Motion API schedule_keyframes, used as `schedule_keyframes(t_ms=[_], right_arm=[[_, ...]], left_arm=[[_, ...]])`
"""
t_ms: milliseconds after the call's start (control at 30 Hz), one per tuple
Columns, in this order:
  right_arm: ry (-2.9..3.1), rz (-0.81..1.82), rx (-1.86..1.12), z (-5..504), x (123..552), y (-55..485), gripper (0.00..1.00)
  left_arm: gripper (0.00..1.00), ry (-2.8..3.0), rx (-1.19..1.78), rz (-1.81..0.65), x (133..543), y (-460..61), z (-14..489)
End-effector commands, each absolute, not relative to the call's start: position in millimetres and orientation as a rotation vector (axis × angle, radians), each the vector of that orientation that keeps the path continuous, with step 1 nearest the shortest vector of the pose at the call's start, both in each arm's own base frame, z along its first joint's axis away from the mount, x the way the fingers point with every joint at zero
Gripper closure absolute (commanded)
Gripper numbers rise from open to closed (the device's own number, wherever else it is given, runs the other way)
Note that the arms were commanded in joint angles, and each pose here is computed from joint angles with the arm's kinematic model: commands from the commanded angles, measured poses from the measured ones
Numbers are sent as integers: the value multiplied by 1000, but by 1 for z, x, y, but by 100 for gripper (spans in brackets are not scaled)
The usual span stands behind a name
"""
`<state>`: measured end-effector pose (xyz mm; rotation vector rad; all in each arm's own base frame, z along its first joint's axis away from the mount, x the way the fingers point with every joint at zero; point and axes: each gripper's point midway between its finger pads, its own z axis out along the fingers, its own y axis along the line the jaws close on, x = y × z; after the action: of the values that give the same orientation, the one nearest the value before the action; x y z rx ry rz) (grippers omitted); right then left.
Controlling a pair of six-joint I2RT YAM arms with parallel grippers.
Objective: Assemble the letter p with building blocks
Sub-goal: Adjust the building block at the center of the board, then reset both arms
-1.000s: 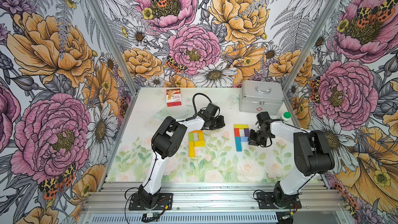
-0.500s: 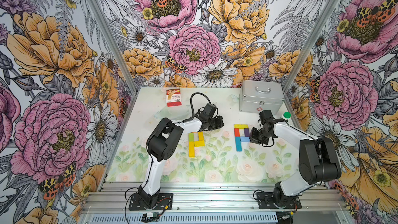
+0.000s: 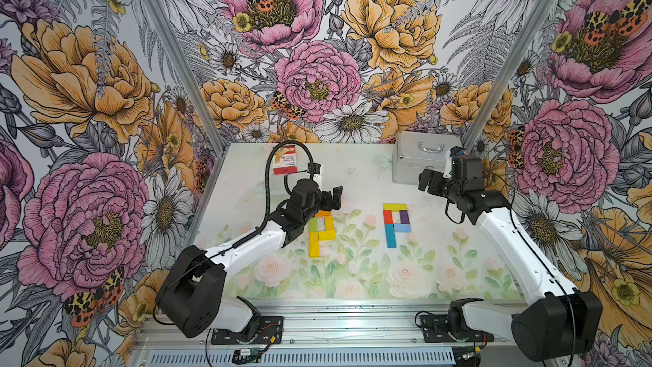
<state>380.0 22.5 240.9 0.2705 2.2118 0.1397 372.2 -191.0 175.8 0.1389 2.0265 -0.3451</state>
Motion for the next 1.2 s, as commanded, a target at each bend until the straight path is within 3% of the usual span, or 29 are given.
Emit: schedule_keyframes(t_ms=[0,133,200,400,667,800,1167], right_arm=[[2091,-13,268,244,401,-3,1],[2065,-185,390,213,392,-42,1],[2090,-273,452,194,384,-62,1],[2028,-276,416,151,379,-68,1],[1767,-189,255,135,377,-50,1],[1848,-183,123,110,397,-25,1],[1859,-135,90,111,400,-22,1]], left_arm=[[1,1804,79,-137,362,-124,203],[2,1654,-12,14,332,-69,218],[1,1711,-63,147,329,-38,206],[1,1694,-327,148,335,44,158],[1,1682,-214,179,382,30,127],[1,1707,-156,212,383,17,128],[1,1774,-230,197,396,33,120]])
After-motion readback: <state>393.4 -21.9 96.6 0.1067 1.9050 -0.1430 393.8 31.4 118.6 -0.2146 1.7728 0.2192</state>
